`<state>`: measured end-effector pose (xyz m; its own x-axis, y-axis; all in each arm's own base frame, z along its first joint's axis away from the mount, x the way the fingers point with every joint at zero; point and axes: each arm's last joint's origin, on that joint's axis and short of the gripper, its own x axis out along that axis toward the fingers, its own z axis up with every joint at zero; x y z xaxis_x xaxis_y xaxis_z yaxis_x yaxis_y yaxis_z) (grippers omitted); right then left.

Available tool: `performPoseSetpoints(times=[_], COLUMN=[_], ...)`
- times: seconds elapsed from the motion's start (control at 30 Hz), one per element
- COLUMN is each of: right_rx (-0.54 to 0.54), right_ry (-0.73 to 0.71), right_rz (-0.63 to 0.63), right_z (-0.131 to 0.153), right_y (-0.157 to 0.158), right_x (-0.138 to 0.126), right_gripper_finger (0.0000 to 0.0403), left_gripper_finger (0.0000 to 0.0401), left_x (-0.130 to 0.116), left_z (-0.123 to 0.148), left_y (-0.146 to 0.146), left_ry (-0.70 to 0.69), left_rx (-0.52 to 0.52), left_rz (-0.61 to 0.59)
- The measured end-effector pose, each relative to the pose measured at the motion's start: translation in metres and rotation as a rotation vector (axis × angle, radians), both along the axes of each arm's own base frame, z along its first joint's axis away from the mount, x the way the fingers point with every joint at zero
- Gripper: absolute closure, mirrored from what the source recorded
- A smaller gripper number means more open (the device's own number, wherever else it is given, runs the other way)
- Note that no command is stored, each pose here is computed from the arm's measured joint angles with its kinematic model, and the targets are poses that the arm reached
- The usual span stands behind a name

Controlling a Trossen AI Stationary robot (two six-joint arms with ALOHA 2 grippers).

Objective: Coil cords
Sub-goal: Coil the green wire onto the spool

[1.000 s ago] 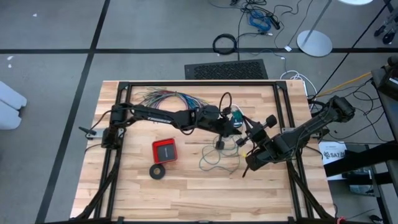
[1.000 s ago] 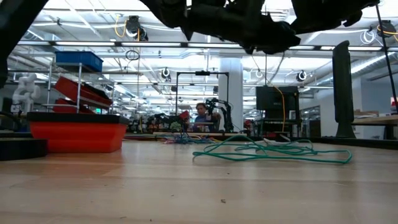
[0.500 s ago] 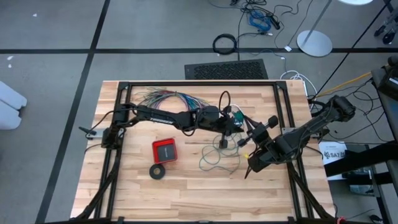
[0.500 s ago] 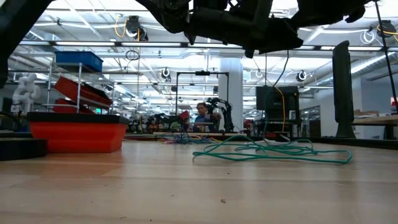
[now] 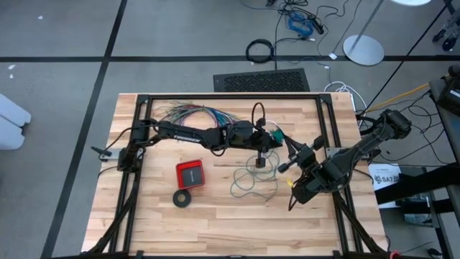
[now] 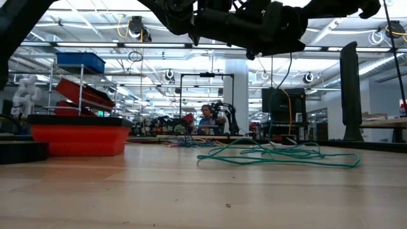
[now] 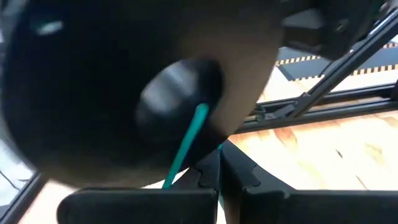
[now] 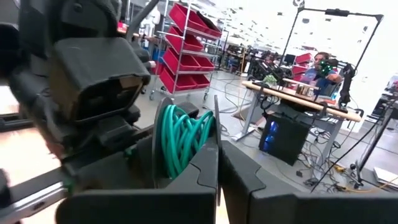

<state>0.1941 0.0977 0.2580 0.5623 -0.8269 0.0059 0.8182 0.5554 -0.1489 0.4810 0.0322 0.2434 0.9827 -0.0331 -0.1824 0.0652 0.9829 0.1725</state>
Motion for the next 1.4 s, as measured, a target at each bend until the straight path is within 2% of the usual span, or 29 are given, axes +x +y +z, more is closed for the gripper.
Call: performPoseSetpoints(times=[0.23, 0.5, 0.9, 1.17, 1.4], right_rx=[0.033, 0.051, 0.123, 0.139, 0.226], right_ry=[-0.032, -0.034, 0.063, 0.119, 0.202], right_rz=[0.054, 0.114, 0.180, 0.243, 0.295], right_z=[0.007, 0.016, 0.014, 0.011, 0.008], right_y=[0.006, 0.008, 0.008, 0.014, 0.016], right_x=[-0.010, -0.025, -0.029, -0.035, -0.036], right_gripper_finger=[0.0403, 0.0403, 0.0403, 0.0403, 0.0403], left_gripper_finger=[0.0400, 0.0376, 0.0354, 0.0353, 0.0355], left_x=[0.000, -0.001, -0.004, -0.008, -0.010], left_z=[0.000, -0.001, -0.008, -0.015, -0.018], left_y=[0.006, 0.006, 0.024, 0.032, 0.038], left_ry=[-0.002, 0.016, 0.088, 0.154, 0.192], left_rx=[0.011, 0.029, 0.065, 0.084, 0.094], left_rz=[0.015, 0.011, 0.025, -0.059, -0.054])
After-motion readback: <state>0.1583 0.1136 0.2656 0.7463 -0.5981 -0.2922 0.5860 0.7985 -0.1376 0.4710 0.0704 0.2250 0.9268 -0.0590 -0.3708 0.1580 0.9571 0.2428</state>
